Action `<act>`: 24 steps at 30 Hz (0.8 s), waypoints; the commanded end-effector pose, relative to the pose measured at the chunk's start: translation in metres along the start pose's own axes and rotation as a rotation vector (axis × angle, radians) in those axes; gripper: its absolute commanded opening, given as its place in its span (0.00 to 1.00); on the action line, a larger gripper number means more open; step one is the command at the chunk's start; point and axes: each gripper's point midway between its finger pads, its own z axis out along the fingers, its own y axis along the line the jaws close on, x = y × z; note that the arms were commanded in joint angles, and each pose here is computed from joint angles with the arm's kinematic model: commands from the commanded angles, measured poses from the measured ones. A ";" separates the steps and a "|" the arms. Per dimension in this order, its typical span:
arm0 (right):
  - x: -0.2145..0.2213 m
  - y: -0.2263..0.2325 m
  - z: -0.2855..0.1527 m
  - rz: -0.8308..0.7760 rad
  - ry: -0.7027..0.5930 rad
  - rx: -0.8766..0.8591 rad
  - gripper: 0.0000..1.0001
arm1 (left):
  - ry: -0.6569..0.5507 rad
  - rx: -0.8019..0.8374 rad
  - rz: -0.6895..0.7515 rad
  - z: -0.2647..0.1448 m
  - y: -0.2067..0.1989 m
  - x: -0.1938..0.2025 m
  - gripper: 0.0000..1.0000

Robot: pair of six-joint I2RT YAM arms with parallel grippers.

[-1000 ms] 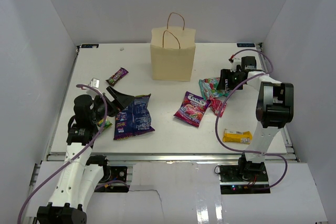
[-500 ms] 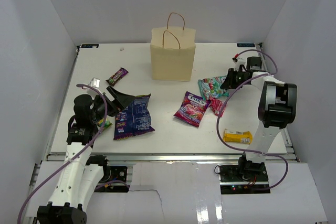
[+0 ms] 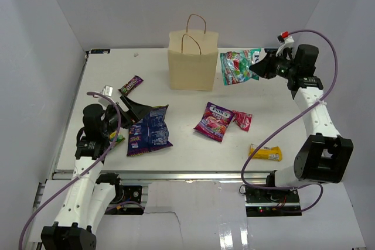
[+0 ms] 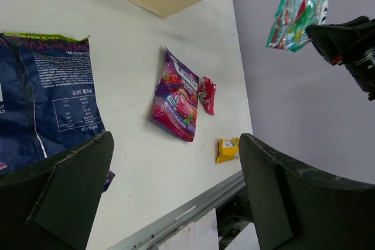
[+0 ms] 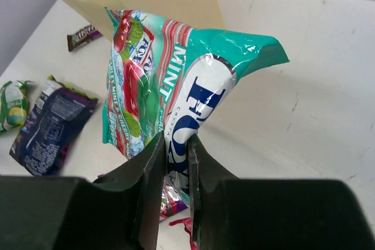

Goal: Place the snacks into the paper bag

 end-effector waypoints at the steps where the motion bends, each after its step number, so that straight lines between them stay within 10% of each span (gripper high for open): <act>1: -0.079 0.030 -0.013 -0.106 -0.173 -0.010 0.08 | -0.002 0.046 0.044 0.000 -0.014 -0.009 0.98; 10: -0.190 0.087 0.024 -0.332 -0.337 -0.020 0.08 | 0.001 0.058 0.034 0.002 -0.013 -0.006 0.98; 24: -0.211 0.108 0.117 -0.599 -0.379 0.092 0.08 | 0.004 0.061 -0.001 -0.002 -0.011 0.001 0.98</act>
